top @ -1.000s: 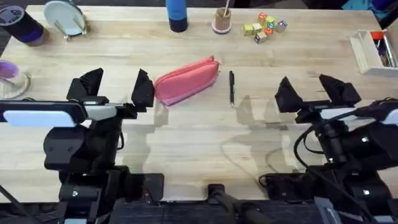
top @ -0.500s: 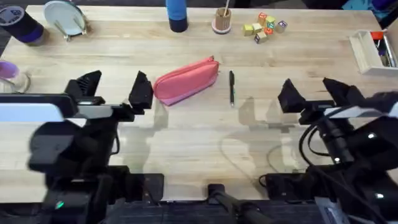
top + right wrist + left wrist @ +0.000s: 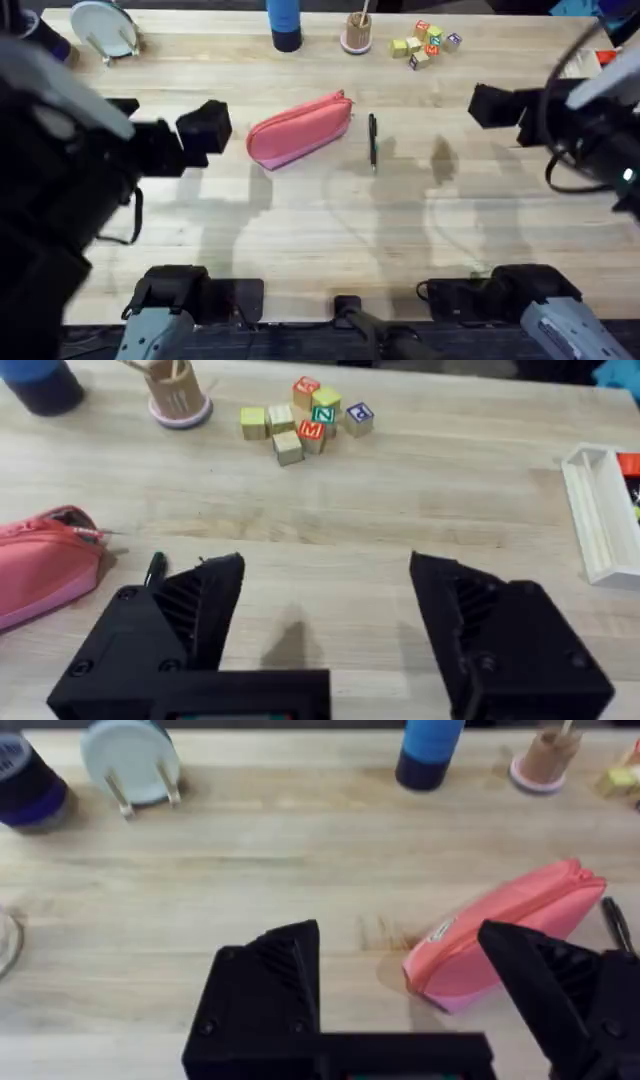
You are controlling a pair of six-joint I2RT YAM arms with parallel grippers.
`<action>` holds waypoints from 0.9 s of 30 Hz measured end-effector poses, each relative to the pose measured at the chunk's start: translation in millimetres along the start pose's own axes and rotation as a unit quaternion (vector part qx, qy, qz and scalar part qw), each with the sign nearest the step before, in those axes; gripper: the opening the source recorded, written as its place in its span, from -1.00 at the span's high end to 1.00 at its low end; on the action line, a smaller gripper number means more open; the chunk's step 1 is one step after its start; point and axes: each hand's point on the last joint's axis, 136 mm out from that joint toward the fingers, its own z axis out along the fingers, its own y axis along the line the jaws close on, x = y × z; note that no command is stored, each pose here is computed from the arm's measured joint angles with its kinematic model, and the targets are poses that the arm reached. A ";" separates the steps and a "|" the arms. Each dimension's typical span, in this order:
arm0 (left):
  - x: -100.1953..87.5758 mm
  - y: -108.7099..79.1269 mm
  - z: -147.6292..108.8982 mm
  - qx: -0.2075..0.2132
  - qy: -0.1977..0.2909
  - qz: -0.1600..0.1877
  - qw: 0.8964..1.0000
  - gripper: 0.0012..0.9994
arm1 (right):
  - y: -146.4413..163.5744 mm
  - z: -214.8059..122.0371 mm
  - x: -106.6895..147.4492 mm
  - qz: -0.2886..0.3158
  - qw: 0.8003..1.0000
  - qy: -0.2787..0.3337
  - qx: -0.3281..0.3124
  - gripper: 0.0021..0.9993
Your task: Unzip the bag, pick up the pens from the table one at a time and place them inside, then zip the bag closed.
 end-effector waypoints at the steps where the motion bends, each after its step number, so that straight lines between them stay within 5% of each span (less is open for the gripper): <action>1: -1.4 -0.6 2.6 0.001 0.015 0.000 1.000 -0.99 | 0.0 2.6 -2.7 -0.002 1.000 0.011 -0.001 -0.99; 8: -4.4 -9.5 26.9 0.026 0.111 -0.003 0.993 -0.99 | 0.9 12.9 -14.5 -0.005 0.999 0.052 -0.008 -0.99; 17: 1.3 -17.2 50.8 0.049 0.199 0.000 0.979 -0.99 | 17.1 24.3 0.4 -0.002 0.994 0.093 -0.054 -0.99; 27: 10.1 -42.5 48.8 0.145 0.218 0.081 0.962 -0.99 | 21.2 23.3 3.5 -0.001 0.993 0.099 -0.065 -0.99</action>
